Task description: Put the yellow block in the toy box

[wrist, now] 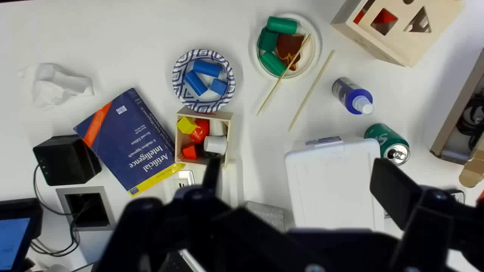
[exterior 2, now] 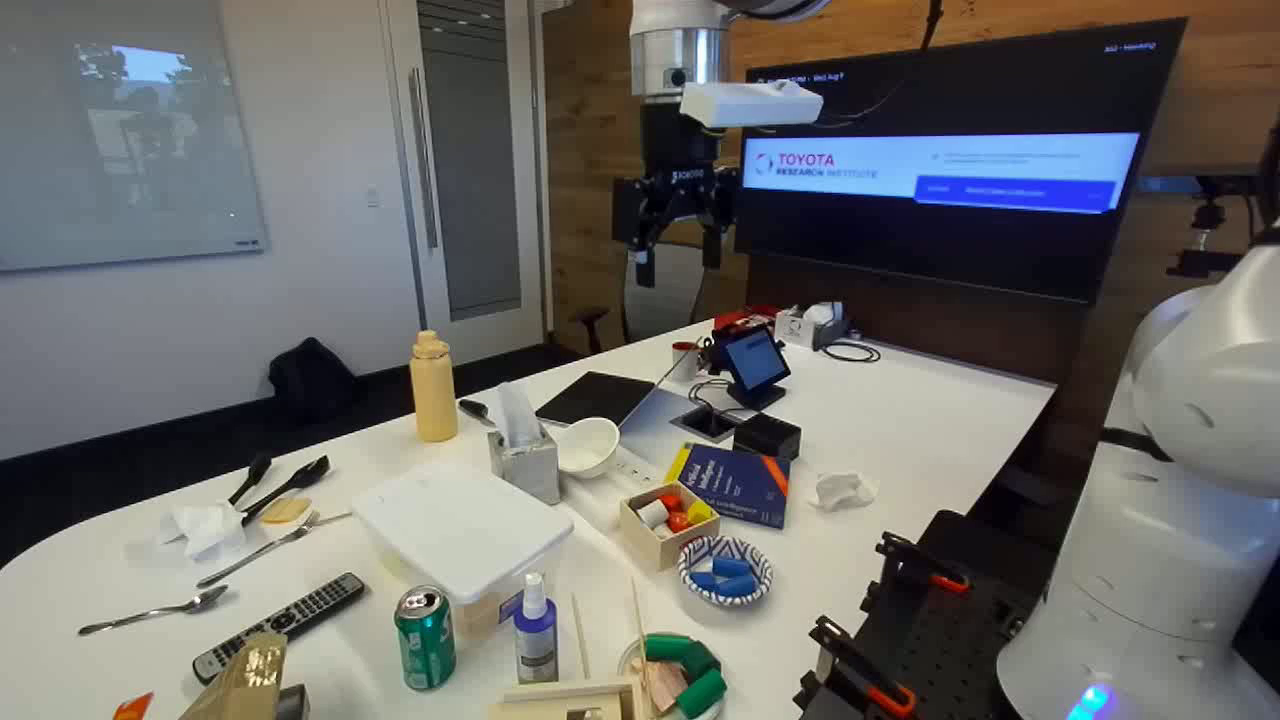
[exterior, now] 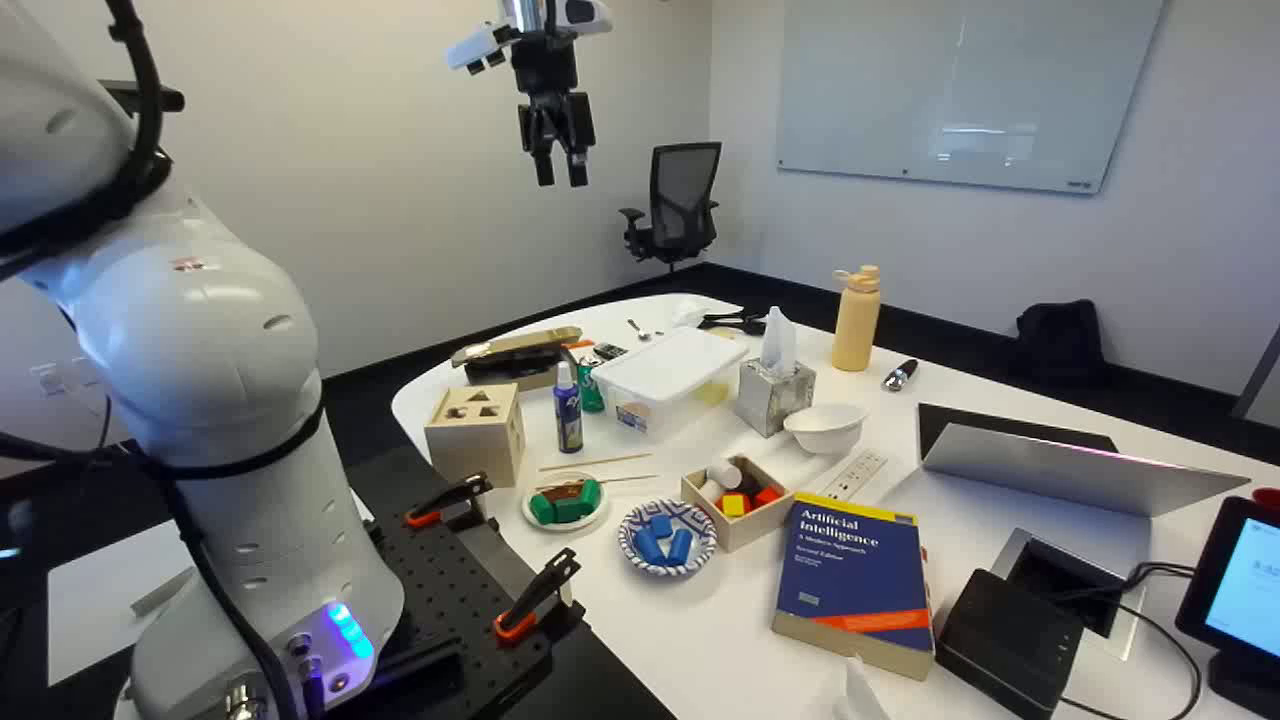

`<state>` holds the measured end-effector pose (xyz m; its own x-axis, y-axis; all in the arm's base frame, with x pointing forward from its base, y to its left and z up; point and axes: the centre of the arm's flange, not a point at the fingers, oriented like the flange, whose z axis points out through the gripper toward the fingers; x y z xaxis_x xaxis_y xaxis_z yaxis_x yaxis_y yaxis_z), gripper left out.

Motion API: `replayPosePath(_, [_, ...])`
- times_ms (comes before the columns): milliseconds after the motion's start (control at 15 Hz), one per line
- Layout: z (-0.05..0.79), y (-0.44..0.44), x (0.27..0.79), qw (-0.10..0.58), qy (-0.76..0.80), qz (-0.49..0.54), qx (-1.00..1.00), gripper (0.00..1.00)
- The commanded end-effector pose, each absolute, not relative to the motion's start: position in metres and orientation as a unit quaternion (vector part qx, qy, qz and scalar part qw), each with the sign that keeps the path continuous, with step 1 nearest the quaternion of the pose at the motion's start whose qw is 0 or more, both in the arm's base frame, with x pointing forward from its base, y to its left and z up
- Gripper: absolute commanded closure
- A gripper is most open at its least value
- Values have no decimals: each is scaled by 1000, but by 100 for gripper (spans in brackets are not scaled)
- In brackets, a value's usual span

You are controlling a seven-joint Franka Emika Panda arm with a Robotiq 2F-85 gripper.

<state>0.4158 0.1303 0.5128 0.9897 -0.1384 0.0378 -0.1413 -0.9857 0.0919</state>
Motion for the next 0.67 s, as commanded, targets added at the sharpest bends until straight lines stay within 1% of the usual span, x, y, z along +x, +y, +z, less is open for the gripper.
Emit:
replayPosePath(0, [513,130,416,47,-70,16,996,0])
replayPosePath(467, [513,130,416,47,-70,16,996,0])
replayPosePath(600, [515,129,427,48,-54,9,997,0])
